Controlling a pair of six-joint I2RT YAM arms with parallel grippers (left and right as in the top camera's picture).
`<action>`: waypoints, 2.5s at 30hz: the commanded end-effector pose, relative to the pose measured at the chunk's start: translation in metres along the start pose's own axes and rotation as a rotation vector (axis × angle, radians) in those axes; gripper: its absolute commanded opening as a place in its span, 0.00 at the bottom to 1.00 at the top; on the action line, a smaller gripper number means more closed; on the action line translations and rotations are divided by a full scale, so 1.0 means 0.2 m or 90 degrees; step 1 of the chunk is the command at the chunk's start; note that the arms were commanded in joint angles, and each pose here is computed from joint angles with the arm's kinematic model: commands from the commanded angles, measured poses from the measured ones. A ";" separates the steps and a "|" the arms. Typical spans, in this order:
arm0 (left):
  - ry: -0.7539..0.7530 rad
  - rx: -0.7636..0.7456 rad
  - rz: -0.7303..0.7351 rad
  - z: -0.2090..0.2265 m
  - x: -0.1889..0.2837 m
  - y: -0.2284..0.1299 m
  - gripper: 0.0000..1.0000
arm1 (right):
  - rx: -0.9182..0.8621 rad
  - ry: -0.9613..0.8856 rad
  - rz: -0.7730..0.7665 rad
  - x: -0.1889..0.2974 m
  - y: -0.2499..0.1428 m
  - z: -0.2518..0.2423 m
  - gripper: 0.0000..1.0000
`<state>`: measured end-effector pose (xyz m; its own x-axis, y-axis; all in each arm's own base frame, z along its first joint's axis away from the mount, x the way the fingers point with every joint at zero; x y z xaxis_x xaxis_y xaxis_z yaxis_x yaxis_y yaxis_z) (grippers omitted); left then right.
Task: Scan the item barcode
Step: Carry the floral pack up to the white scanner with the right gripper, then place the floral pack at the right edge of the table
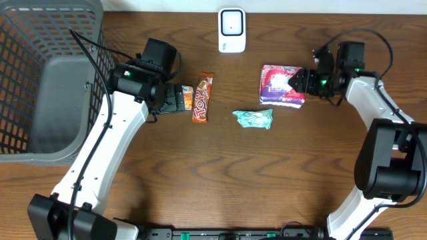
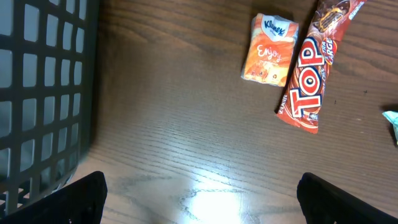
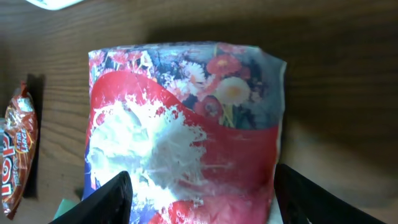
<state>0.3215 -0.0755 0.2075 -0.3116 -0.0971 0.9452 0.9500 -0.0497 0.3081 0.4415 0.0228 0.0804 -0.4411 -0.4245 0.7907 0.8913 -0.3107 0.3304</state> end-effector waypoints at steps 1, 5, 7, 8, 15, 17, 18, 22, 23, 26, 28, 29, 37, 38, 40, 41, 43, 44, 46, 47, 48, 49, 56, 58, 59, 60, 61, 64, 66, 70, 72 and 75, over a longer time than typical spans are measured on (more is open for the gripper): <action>0.008 -0.003 0.004 0.01 -0.01 0.00 0.98 | -0.015 0.044 0.023 -0.08 -0.06 0.02 0.68; 0.008 -0.003 0.004 0.01 -0.01 0.00 0.98 | -0.035 0.051 0.028 -0.13 -0.07 -0.01 0.59; 0.008 -0.003 0.004 0.01 -0.01 0.00 0.98 | -0.036 0.054 0.032 -0.15 -0.08 -0.01 0.59; 0.008 -0.003 0.004 0.01 -0.01 0.00 0.98 | -0.037 0.053 0.034 -0.16 -0.08 -0.02 0.59; 0.008 -0.003 0.004 0.01 -0.01 0.00 0.98 | -0.035 0.064 0.037 -0.16 -0.09 0.01 0.01; 0.008 -0.003 0.004 0.01 -0.01 0.00 0.98 | -0.028 0.103 0.035 -0.15 -0.07 0.06 0.01; 0.008 -0.003 0.004 0.01 -0.01 0.00 0.98 | -0.020 0.132 0.031 -0.13 -0.05 0.10 0.01; 0.008 -0.003 0.004 0.01 -0.01 0.00 0.98 | -0.045 0.216 0.004 -0.05 0.08 0.25 0.01; 0.008 -0.003 0.004 0.01 -0.01 0.00 0.98 | -0.051 0.244 -0.010 -0.02 0.13 0.30 0.01; 0.008 -0.003 0.004 0.01 -0.01 0.00 0.98 | -0.049 0.296 -0.046 0.02 0.23 0.40 0.01; 0.008 -0.003 0.004 0.01 -0.01 0.00 0.98 | -0.035 0.318 -0.078 0.04 0.29 0.47 0.01; 0.008 -0.003 0.004 0.01 -0.01 0.00 0.98 | -0.021 0.325 -0.100 0.04 0.31 0.51 0.01; 0.008 -0.003 0.004 0.01 -0.01 0.00 0.98 | 0.010 0.180 -0.273 -0.11 0.38 0.74 0.01; 0.008 -0.003 0.004 0.01 -0.01 0.00 0.98 | 0.010 0.161 -0.292 -0.12 0.39 0.75 0.01; 0.008 -0.003 0.004 0.01 -0.01 0.00 0.98 | 0.014 0.129 -0.340 -0.14 0.40 0.80 0.01; 0.008 -0.003 0.004 0.01 -0.01 0.00 0.98 | 0.017 0.121 -0.361 -0.14 0.40 0.83 0.01; 0.008 -0.003 0.004 0.01 -0.01 0.00 0.98 | 0.023 0.115 -0.406 -0.15 0.41 0.89 0.01; 0.008 -0.003 0.004 0.01 -0.01 0.00 0.98 | 0.027 0.119 -0.434 -0.16 0.41 0.93 0.01; 0.008 -0.003 0.004 0.01 -0.01 0.00 0.98 | 0.032 0.135 -0.462 -0.17 0.43 0.97 0.01; 0.008 -0.003 0.004 0.01 -0.01 0.00 0.98 | 0.036 0.148 -0.475 -0.18 0.44 0.98 0.01; 0.008 -0.003 0.004 0.01 -0.01 0.00 0.98 | 0.037 0.157 -0.484 -0.19 0.45 0.99 0.01; 0.008 -0.003 0.004 0.01 -0.01 0.00 0.98 | 0.033 0.163 -0.489 -0.21 0.46 0.99 0.01; 0.008 -0.003 0.004 0.01 -0.01 0.00 0.98 | 0.024 0.163 -0.493 -0.25 0.50 0.97 0.01; 0.008 -0.003 0.004 0.01 -0.01 0.00 0.98 | 0.024 0.165 -0.510 -0.18 0.55 0.97 0.01; 0.008 -0.003 0.004 0.01 -0.01 0.00 0.98 | 0.021 0.165 -0.518 -0.15 0.58 0.96 0.01; 0.008 -0.003 0.004 0.01 -0.01 0.00 0.98 | 0.018 0.165 -0.523 -0.10 0.60 0.94 0.01; 0.008 -0.003 0.004 0.01 -0.01 0.00 0.98 | 0.012 0.157 -0.528 -0.06 0.63 0.91 0.01; 0.008 -0.003 0.004 0.01 -0.01 0.00 0.98 | -0.019 0.108 -0.533 0.08 0.71 0.76 0.01; 0.008 -0.003 0.004 0.01 -0.01 0.00 0.98 | -0.054 0.053 -0.532 0.16 0.75 0.60 0.01; 0.008 -0.003 0.004 0.01 -0.01 0.00 0.98 | -0.133 -0.060 -0.517 0.32 0.79 0.22 0.02; 0.008 -0.003 0.004 0.01 -0.01 0.00 0.98 | -0.175 -0.112 -0.501 0.38 0.79 0.01 0.01; 0.008 -0.003 0.004 0.01 -0.01 0.00 0.98 | -0.242 -0.189 -0.469 0.45 0.74 -0.29 0.02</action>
<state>0.3215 -0.0755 0.2075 -0.3116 -0.0971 0.9452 0.9500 -0.0501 0.3081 0.5386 -0.0709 0.1667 -0.8293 0.1372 0.5416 0.3220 -0.6749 0.6640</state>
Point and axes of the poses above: each gripper's point midway between its finger pads, its own x axis back along the fingers, its own z axis along the line the jaws close on, y = z × x, the point moved 3 cm from there along x, back along the fingers, and after that the axes turned 10 degrees about -x, right-handed, at the moved point
